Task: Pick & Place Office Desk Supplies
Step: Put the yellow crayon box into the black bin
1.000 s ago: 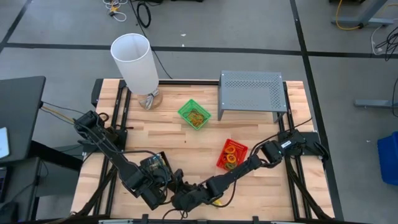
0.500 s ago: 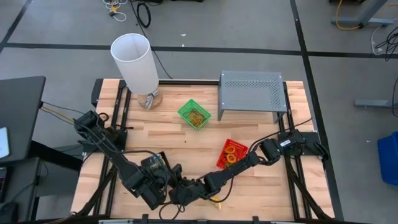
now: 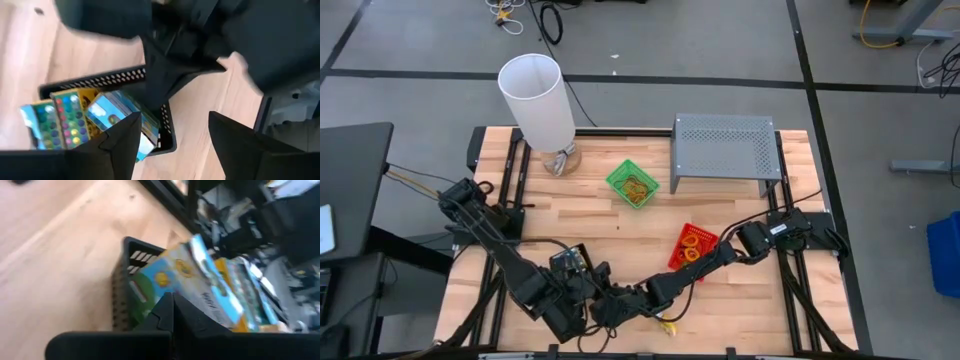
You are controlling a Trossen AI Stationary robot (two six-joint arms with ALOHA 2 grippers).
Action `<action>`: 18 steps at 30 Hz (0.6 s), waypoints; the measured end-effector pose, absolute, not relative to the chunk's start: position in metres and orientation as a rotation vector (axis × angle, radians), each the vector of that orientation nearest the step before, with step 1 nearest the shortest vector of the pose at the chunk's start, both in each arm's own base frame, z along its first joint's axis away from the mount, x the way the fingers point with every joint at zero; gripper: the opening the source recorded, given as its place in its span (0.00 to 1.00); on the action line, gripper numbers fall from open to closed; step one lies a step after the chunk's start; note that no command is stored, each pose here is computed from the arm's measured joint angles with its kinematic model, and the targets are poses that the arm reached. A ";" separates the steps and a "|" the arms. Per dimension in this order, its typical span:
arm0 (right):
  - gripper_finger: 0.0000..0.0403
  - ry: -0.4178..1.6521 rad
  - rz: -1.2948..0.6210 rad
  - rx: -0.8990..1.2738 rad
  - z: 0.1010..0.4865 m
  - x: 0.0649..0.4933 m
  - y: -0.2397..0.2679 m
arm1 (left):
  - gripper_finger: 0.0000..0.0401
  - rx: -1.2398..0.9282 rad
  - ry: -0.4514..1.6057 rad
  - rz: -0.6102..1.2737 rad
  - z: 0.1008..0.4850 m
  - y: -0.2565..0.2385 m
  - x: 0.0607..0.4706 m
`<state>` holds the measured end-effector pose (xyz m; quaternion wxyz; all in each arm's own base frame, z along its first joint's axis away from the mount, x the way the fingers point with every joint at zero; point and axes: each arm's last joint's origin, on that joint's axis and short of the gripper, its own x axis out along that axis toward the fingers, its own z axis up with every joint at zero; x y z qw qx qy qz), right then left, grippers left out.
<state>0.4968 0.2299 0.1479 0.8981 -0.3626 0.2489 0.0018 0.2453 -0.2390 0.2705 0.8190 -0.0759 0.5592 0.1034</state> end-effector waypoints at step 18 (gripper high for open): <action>0.00 0.386 0.224 -0.586 0.156 0.519 0.199 | 0.54 0.008 0.675 0.304 0.355 -0.266 0.208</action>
